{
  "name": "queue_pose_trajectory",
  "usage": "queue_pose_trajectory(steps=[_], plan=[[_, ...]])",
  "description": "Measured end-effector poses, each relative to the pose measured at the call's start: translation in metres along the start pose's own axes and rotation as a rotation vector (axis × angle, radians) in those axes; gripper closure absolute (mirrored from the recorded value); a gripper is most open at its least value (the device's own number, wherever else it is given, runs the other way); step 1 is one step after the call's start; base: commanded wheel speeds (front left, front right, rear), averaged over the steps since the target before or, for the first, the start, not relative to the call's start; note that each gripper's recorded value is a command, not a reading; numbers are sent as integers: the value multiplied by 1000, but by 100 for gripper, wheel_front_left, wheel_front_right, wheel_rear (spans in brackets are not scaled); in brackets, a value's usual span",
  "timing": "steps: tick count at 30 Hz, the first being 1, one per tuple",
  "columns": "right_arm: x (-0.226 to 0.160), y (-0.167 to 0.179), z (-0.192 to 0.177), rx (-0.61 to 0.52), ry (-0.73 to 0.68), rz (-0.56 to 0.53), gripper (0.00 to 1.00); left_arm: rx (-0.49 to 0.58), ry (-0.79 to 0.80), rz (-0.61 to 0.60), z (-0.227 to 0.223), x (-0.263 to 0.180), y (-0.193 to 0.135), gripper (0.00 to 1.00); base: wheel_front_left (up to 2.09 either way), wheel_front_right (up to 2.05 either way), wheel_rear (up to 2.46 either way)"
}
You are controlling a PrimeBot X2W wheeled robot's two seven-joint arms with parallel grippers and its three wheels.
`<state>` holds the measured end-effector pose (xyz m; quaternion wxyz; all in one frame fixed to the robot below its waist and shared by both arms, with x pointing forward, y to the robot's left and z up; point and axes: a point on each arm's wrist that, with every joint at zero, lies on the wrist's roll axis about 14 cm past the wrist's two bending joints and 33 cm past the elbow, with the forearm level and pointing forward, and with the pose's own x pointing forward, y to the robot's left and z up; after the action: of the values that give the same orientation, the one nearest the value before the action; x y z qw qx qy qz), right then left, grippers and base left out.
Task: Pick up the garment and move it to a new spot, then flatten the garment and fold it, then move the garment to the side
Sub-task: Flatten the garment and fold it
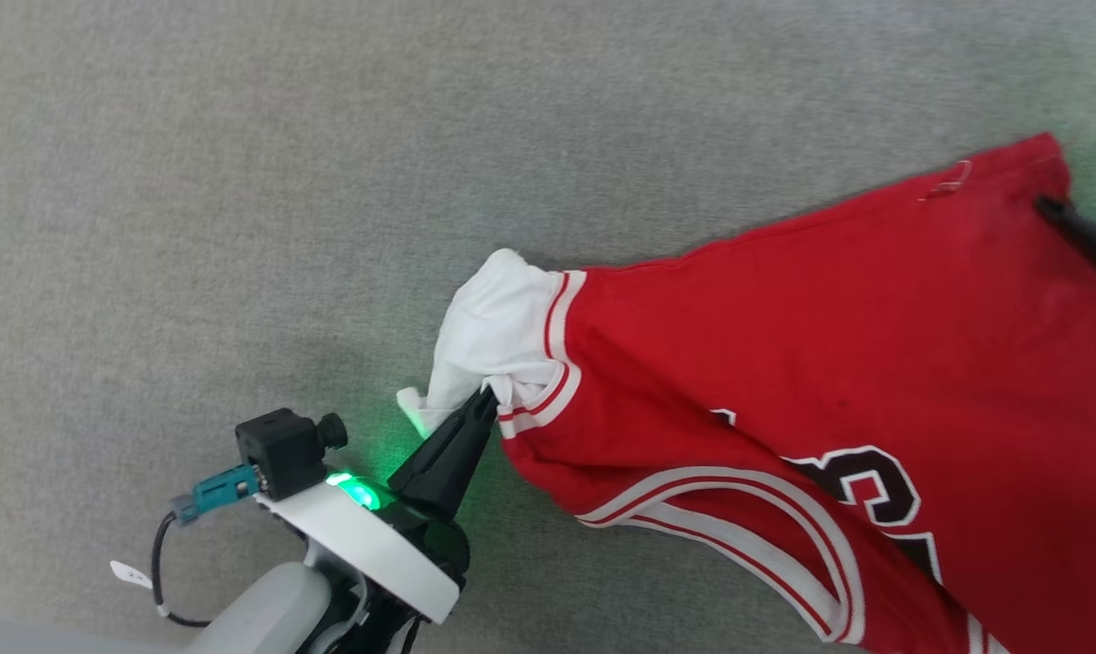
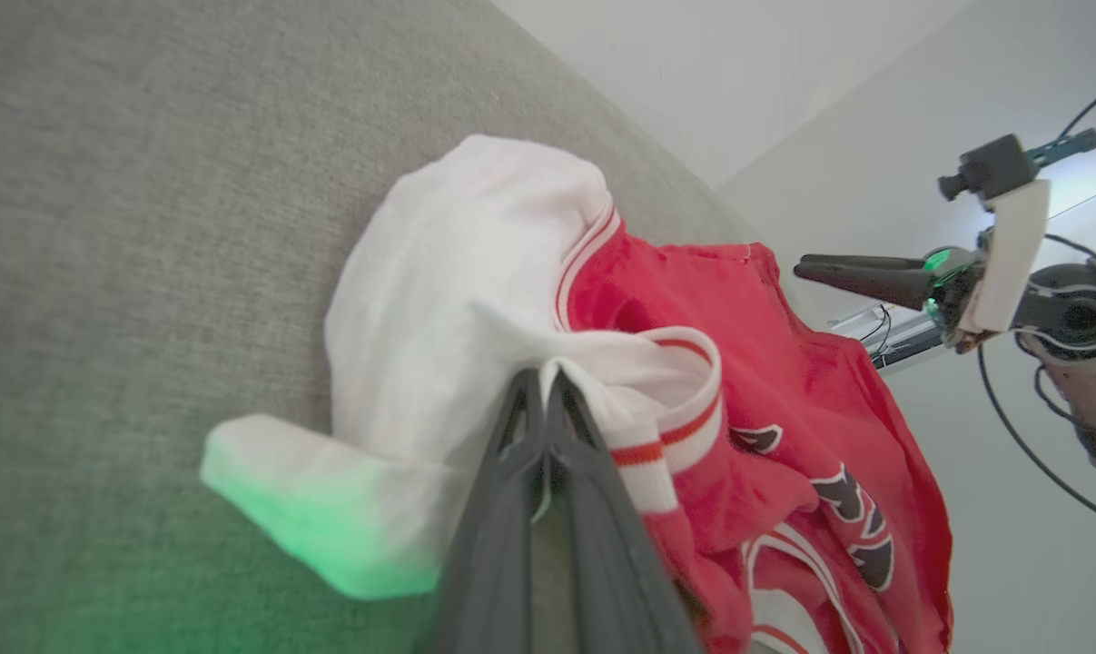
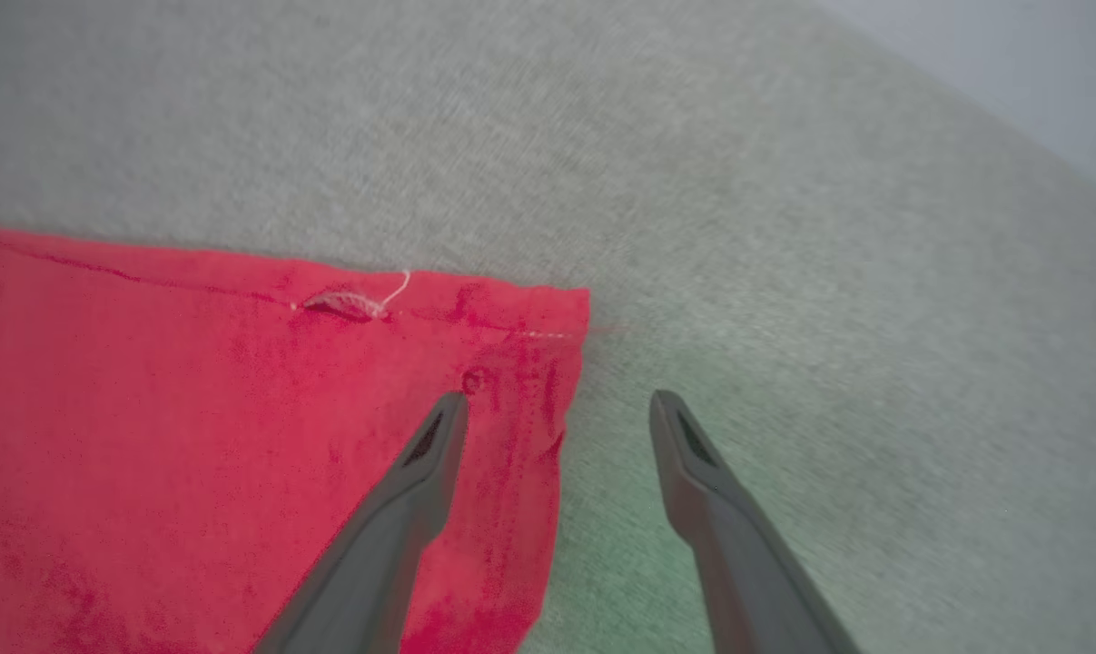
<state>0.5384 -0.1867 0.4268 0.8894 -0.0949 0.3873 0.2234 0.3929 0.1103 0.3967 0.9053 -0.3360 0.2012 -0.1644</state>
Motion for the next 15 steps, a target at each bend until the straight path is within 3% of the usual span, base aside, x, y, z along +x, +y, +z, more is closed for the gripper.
queue_pose_trajectory(steps=[8,9,10,11,15], plan=[[43,10,-33,-83,209,52,0,-19,-7,33,-1,3,9,100,0,0,0],[44,12,-35,-86,217,61,4,-19,-6,34,-2,3,9,100,0,0,0],[44,13,-36,-89,225,68,55,-19,-5,34,-2,3,9,100,0,0,0],[43,14,-37,-90,231,75,97,-18,-3,34,-3,4,9,100,0,0,0],[42,18,-37,-55,212,95,100,-9,-9,33,1,5,10,100,0,0,0]])
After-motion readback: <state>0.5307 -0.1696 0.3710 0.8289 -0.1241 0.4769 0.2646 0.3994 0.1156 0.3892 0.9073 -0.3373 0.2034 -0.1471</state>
